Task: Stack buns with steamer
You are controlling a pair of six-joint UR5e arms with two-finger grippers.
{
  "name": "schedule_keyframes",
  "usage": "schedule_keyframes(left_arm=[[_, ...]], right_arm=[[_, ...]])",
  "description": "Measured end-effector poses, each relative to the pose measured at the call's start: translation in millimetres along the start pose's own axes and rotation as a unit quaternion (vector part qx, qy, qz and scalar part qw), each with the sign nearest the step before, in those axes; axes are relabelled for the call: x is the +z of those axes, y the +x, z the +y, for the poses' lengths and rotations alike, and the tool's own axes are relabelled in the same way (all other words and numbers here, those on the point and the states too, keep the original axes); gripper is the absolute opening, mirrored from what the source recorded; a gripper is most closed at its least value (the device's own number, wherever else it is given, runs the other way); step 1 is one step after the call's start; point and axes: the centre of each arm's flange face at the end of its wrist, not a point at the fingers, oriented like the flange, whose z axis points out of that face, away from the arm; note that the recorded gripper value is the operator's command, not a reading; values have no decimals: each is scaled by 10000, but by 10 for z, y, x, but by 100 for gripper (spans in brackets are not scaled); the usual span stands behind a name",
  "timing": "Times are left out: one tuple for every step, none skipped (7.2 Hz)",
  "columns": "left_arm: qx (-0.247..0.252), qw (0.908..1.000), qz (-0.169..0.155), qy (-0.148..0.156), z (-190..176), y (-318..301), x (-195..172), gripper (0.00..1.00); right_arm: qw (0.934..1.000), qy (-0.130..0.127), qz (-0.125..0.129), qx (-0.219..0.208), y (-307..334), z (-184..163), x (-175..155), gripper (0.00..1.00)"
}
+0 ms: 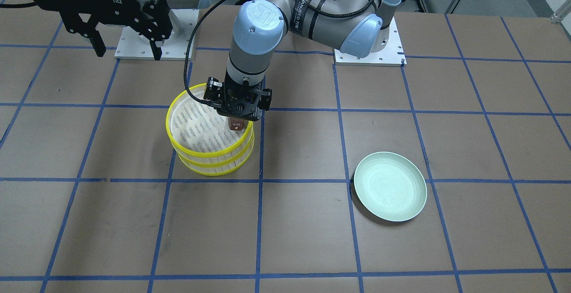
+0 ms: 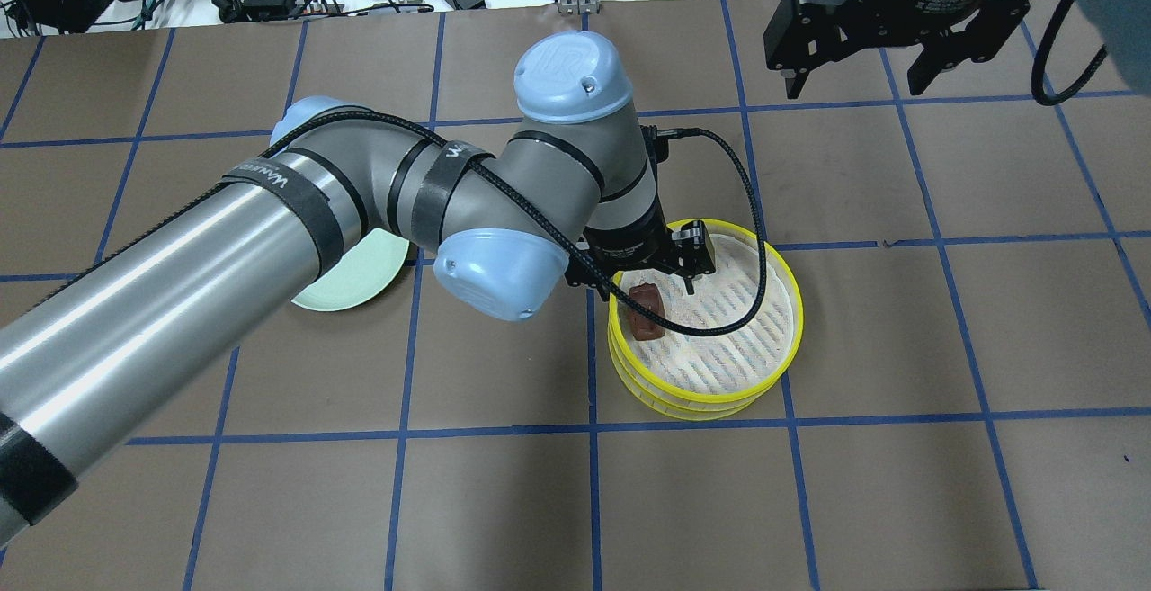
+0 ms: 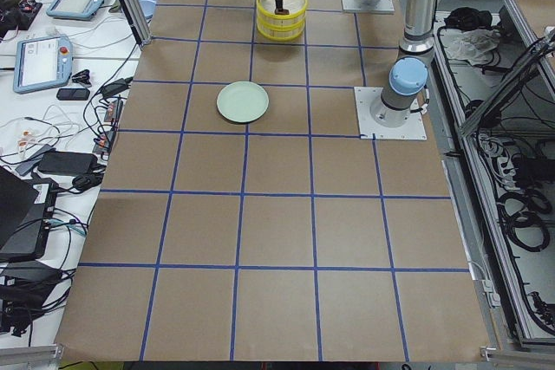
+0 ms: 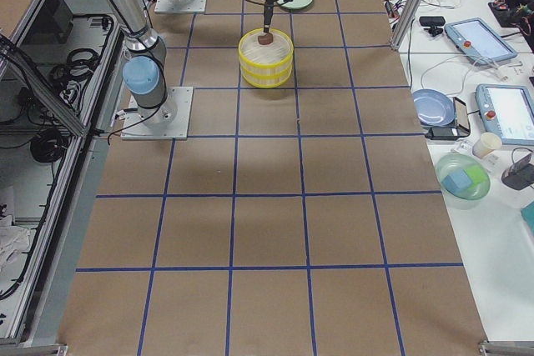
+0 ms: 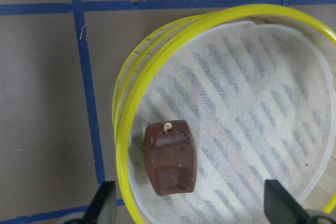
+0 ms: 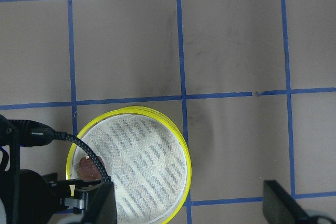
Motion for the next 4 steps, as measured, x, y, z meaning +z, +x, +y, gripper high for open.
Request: schedule_keyframes(left_arm=[[-32, 9998, -183, 112, -74, -148, -119, 100], [-33, 9991, -332, 257, -179, -342, -283, 100], [18, 9979, -449, 469, -342, -607, -562, 100], [-66, 9962, -563, 665, -514, -938, -932, 100]], right_arm=[[10000, 3, 0, 1, 0, -1, 0, 100], [10000, 3, 0, 1, 0, -4, 3, 100], [10000, 5, -1, 0, -1, -6, 5, 100], [10000, 8, -1, -1, -3, -7, 4, 100]])
